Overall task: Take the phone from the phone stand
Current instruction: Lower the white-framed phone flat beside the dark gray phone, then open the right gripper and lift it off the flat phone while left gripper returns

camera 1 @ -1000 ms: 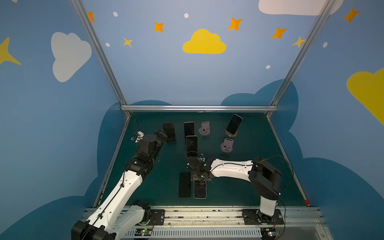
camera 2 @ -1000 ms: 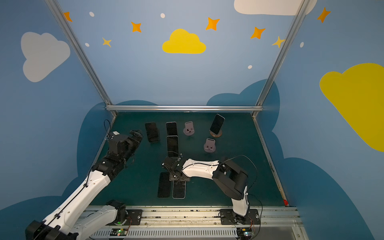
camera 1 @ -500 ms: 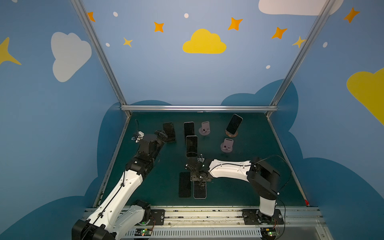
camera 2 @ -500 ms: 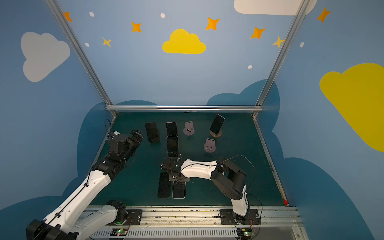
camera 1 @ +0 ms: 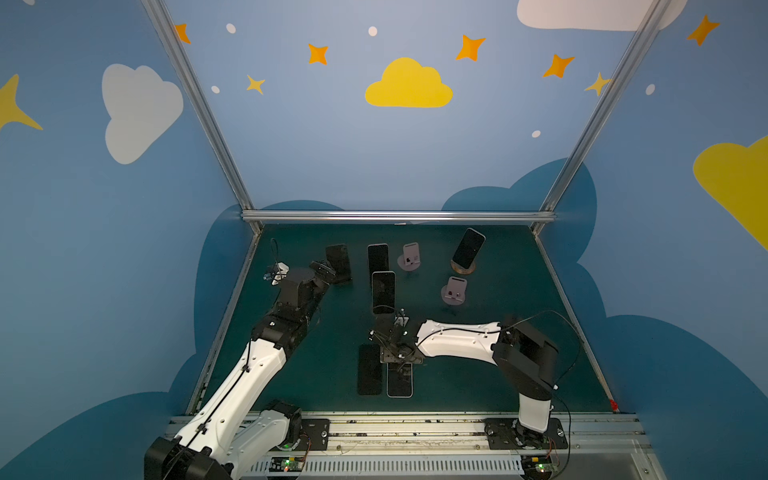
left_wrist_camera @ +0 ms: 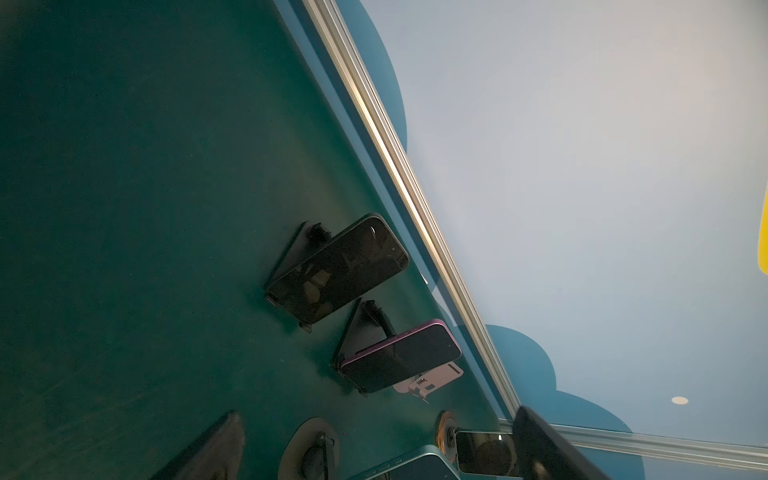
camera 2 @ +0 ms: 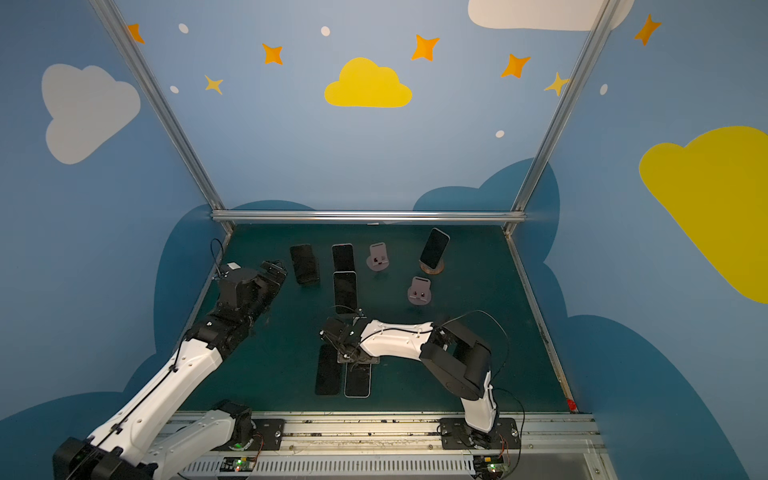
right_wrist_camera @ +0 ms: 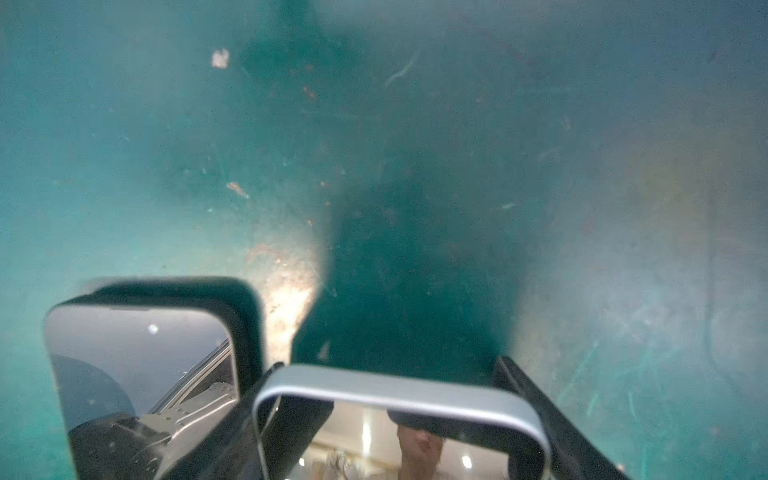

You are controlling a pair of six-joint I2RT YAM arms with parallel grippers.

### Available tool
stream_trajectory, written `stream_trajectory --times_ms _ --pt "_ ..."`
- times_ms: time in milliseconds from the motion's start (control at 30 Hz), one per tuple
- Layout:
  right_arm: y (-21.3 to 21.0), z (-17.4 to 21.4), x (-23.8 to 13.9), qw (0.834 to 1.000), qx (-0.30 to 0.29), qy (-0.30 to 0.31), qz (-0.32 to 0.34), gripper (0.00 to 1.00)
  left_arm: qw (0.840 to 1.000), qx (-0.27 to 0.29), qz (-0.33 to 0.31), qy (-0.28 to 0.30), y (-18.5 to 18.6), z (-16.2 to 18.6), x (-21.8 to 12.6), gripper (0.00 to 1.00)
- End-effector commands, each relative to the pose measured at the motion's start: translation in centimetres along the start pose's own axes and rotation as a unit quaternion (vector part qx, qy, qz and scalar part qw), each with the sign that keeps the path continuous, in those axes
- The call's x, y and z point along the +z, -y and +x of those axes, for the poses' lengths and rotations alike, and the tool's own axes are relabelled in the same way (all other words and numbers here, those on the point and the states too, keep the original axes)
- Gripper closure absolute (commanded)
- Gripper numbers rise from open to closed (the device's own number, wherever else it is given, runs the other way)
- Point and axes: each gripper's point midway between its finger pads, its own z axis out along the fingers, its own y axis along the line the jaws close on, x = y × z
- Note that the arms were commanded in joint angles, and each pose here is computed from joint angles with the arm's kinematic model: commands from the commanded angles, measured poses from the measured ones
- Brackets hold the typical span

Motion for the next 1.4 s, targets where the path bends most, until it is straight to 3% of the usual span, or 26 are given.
stream_trajectory --times_ms 0,933,1100,1200,1367 --pt "2.2 2.1 3.0 0.998 -0.003 -0.031 0.049 0.23 1.000 -0.003 0.011 0.010 1.1 -0.8 -0.1 0.00" --pt "2.2 1.7 1.9 0.997 -0.012 -0.039 0.070 0.22 1.000 -0.005 0.010 0.013 1.0 -1.0 -0.2 0.00" --pt "1.9 0.8 0.4 0.998 -0.020 -0.029 0.056 0.19 1.000 -0.006 0.023 0.011 1.5 -1.1 -0.5 0.00" --pt "1.5 0.1 -0.8 0.999 -0.027 -0.021 0.042 0.13 0.998 0.013 0.057 0.002 3.1 -1.0 -0.5 0.00" --pt "0.8 -1.4 -2.9 0.999 -0.040 -0.002 0.023 0.11 0.994 0.028 0.103 -0.017 4.9 -0.4 -0.7 0.00"
